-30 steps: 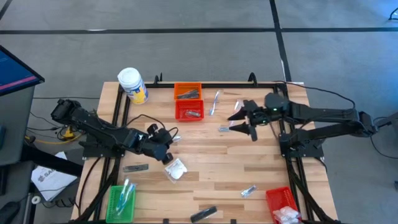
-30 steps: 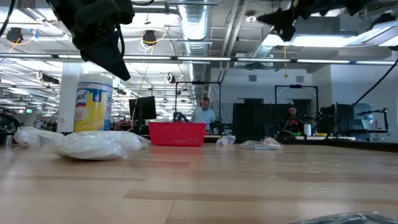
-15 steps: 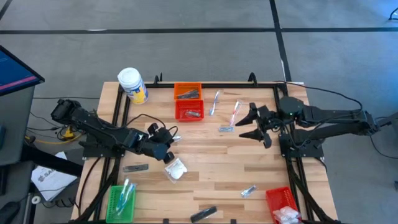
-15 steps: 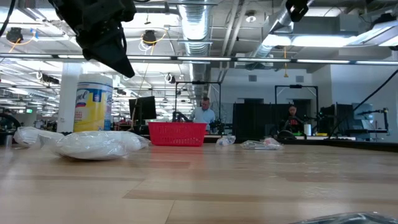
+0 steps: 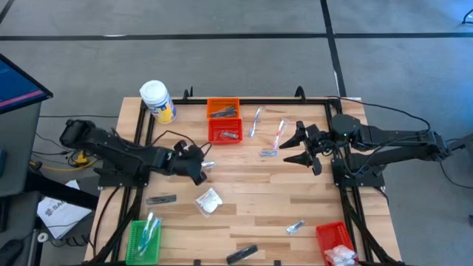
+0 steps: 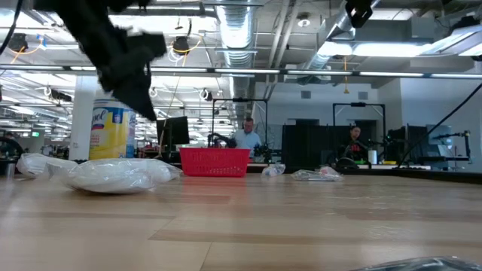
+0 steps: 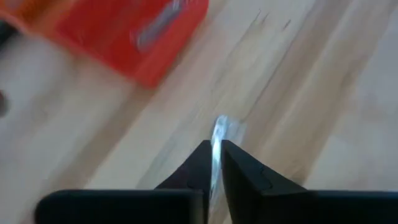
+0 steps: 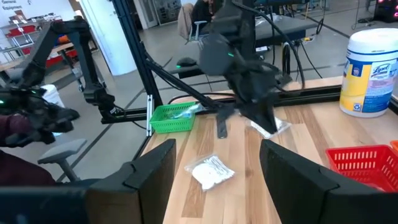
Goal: Pick & Place Travel size toiletries
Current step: Put the nail cutter into the top red basket
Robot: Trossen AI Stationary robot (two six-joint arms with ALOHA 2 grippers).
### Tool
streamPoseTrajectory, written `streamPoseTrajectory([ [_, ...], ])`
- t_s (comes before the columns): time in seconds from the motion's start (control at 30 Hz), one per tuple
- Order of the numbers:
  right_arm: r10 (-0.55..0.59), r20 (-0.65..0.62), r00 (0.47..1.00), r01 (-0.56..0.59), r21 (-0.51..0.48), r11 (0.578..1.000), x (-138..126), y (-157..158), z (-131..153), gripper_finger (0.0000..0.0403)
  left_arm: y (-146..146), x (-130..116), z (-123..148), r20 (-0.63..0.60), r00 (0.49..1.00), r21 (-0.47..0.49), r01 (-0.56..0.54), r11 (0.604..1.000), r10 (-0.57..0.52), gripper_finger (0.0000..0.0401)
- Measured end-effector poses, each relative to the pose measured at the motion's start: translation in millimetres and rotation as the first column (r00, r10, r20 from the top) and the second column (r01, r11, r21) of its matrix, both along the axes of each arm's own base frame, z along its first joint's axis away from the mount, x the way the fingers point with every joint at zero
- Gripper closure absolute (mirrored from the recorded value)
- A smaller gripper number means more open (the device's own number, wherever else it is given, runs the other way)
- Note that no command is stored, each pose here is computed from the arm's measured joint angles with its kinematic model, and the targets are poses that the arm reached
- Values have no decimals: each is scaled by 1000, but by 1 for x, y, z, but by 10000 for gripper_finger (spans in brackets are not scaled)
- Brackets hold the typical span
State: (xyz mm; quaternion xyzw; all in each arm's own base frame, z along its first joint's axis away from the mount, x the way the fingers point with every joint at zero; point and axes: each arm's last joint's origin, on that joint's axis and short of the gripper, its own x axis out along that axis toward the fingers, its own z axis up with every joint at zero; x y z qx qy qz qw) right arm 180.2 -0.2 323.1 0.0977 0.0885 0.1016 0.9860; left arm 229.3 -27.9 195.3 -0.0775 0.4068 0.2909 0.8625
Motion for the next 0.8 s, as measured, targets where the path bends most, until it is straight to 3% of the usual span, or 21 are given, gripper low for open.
streamPoseTrajectory([
  [0.1, 1, 0, 1000, -1, 0, 1000, 0, 0, 0, 178, 14, -6, -23, -1, 1000, -66, -5, 998, 5, 333],
  [0.3, 1, 0, 1000, -1, 0, 1000, 0, 0, 0, 178, 21, -8, -44, 118, 989, -5, 85, 996, -84, 253],
  [0.47, 3, 2, 1000, -3, -10, 1000, 0, 0, 0, 178, 22, -14, -55, 109, 987, -50, 123, 991, -117, 203],
  [0.8, 3, 4, 1000, -3, -15, 1000, 0, 0, 0, 178, 18, -2, -82, 33, 984, -23, 178, 984, -177, 186],
])
